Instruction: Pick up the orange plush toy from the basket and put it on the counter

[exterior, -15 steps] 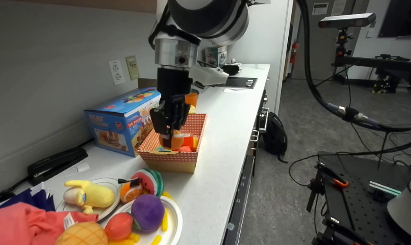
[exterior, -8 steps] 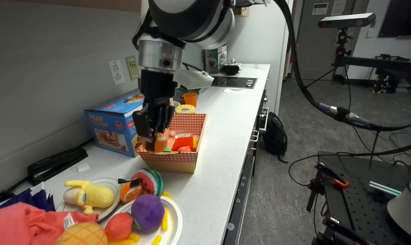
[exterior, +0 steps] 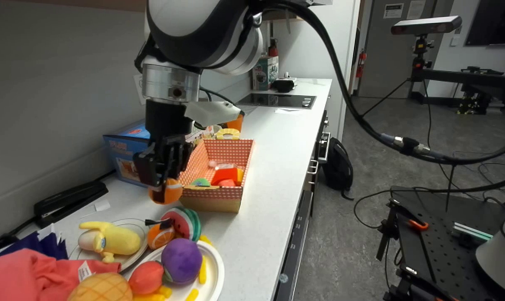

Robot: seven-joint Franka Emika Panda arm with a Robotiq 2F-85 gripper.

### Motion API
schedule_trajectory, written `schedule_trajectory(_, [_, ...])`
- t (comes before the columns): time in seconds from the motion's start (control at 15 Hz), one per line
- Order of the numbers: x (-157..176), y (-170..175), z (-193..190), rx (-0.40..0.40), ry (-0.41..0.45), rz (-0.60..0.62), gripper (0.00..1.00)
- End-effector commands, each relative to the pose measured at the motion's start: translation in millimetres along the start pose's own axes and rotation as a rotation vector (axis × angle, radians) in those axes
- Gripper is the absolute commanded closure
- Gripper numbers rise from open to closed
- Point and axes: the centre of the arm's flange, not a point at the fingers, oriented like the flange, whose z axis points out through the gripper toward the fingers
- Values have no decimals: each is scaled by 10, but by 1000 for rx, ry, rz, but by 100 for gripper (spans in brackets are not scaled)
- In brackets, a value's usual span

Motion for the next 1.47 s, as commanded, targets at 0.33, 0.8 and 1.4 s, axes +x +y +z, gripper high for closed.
schedule_trajectory(0.33, [51, -3, -129, 15, 13, -37, 2])
schedule_trajectory(0.8, [-92, 173, -414, -8, 23, -3, 0])
schedule_trajectory(1.4, [-232, 301, -681, -19, 27, 27, 0])
